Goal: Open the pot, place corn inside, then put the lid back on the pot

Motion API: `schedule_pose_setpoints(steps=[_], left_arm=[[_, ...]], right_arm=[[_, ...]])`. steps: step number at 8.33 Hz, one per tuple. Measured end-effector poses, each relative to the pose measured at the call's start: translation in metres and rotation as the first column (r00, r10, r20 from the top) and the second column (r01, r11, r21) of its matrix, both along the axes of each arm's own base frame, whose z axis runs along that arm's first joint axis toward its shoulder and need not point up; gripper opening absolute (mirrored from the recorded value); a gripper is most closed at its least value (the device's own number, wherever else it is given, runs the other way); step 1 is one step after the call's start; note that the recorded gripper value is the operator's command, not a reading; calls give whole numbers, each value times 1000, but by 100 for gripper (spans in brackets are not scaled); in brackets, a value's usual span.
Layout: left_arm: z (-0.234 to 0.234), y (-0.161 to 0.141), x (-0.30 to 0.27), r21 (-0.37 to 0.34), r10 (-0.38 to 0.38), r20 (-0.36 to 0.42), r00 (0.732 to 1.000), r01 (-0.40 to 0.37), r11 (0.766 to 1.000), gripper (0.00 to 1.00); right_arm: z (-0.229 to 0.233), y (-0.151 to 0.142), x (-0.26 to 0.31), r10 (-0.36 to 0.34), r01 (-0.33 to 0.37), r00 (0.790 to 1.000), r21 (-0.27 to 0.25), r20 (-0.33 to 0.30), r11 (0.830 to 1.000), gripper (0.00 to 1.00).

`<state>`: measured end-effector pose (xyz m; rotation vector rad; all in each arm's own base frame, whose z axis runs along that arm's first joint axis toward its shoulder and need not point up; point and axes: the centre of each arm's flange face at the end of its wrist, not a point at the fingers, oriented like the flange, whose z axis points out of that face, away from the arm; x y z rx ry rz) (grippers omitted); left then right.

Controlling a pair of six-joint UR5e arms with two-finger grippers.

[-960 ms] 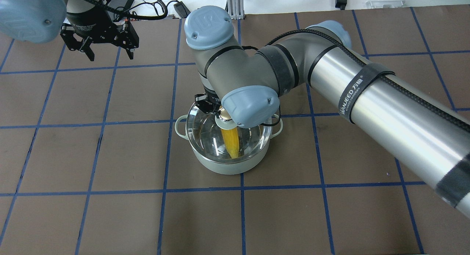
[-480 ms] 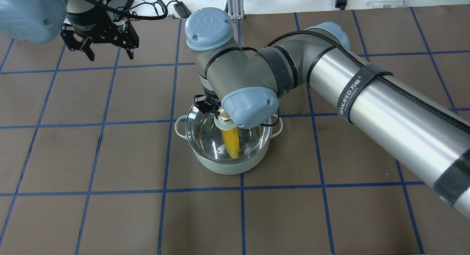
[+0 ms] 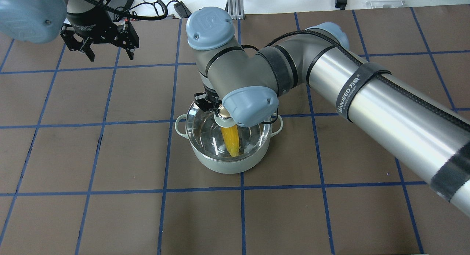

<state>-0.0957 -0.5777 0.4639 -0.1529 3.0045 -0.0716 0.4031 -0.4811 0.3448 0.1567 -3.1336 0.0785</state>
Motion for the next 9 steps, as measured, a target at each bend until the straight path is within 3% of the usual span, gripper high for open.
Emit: schedule_pose_setpoints(steps=[2, 3, 4, 9], left_arm=[[0, 0, 0, 0, 0, 0, 1000, 0, 1000, 100], [0, 0, 0, 0, 0, 0, 1000, 0, 1000, 100], [0, 0, 0, 1, 0, 0, 1000, 0, 1000, 100], [-2, -1, 0, 3, 0, 0, 1000, 0, 1000, 100]], right_arm=[[1, -1, 1, 11, -11, 1000, -8, 5, 1000, 5], [0, -1, 1, 19, -19, 1000, -10, 5, 1000, 36], [0, -1, 1, 25, -25, 1000, -10, 4, 1000, 99], [12, 2, -2, 25, -24, 1000, -31, 4, 999, 100]])
